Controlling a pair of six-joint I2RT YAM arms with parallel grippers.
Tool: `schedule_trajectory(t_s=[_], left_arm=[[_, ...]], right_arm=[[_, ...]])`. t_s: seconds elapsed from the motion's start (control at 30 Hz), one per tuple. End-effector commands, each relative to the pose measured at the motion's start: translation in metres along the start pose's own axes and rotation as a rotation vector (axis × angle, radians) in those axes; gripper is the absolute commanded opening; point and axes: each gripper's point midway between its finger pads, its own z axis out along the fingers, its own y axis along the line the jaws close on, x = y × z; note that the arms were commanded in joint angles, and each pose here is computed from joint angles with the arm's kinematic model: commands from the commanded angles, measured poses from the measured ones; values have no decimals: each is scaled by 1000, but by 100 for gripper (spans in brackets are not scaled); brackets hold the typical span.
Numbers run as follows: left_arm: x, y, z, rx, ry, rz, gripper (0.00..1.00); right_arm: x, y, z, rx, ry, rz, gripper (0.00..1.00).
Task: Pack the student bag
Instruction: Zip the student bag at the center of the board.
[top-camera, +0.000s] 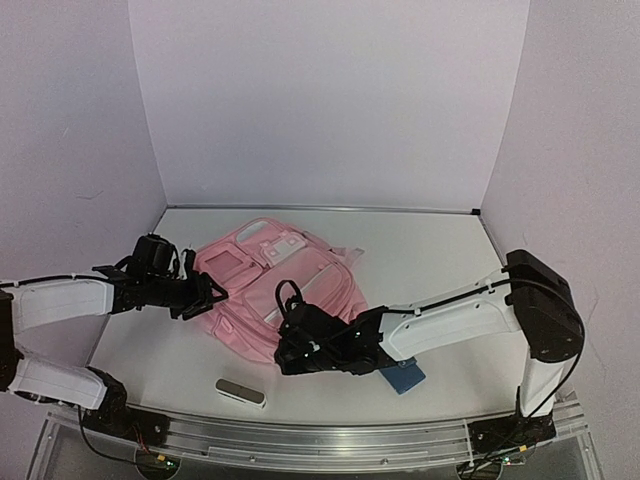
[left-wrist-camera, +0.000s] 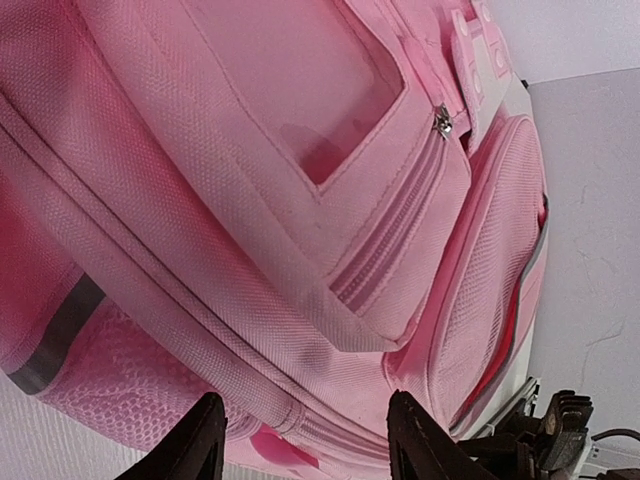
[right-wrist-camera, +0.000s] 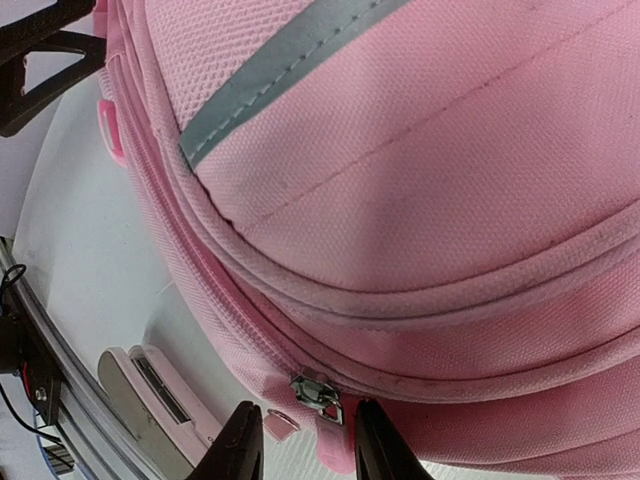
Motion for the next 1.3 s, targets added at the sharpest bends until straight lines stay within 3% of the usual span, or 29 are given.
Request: schedule_trajectory(t_s=[0.0, 0.17, 0.3, 0.53, 0.87, 1.27], left_arm=[[-7, 8, 8, -11, -22, 5, 53], [-8, 21, 17, -46, -20, -10, 46], [-15, 19, 20, -34, -40, 0, 29], [-32, 28, 16, -67, -85, 2, 1], [-75, 40, 2, -19, -136, 32, 0], [-122, 19, 4, 32, -180, 298, 0]], right_arm=[[-2, -12, 4, 79, -13, -3, 29], [-7, -18, 5, 125, -34, 0, 16], [-10, -21, 4, 141, -49, 8, 1], [-21, -25, -14, 158, -92, 14, 0], [-27, -71, -50, 418, -92, -58, 0], [-69, -101, -60, 429, -87, -96, 0]])
